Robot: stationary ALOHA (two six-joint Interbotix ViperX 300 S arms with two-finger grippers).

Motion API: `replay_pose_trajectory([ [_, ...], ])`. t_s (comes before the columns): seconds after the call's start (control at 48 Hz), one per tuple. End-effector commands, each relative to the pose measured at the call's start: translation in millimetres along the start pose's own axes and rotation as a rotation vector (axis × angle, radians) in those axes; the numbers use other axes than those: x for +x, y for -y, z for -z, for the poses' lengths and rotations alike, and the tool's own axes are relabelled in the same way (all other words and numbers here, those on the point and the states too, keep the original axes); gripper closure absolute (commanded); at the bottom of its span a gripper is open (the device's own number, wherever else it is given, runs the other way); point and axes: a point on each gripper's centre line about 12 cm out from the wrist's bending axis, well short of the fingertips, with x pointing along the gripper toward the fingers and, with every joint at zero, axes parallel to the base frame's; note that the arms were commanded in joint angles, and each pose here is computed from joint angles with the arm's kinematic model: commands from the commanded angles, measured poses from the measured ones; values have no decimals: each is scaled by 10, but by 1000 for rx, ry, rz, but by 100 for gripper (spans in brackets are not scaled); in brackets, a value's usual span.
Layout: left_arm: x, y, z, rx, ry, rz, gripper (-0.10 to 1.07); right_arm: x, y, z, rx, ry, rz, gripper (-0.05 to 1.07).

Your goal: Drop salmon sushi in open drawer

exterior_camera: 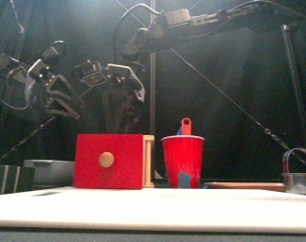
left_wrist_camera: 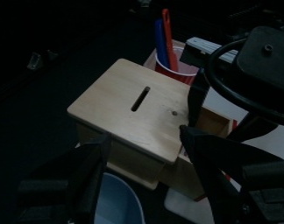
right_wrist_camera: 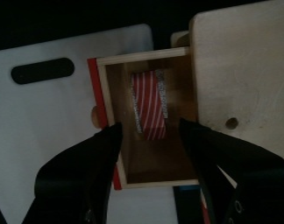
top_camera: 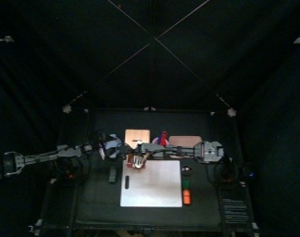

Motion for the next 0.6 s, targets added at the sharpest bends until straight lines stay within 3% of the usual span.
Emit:
replay_pose_trajectory([
  [0.0, 11, 6, -66, 2, 18, 1, 2, -298, 40, -75, 5, 62, 9, 12],
  [0.167, 17, 17, -96, 3, 26, 5, 1, -623, 29, -90, 12, 143, 11, 12],
  [0.292, 25, 27, -146, 4, 37, 9, 1, -815, 22, -76, 24, 256, 2, 12],
  [0.583, 40, 96, -244, 4, 60, 35, 1, -948, 20, 342, 95, 442, -57, 13],
])
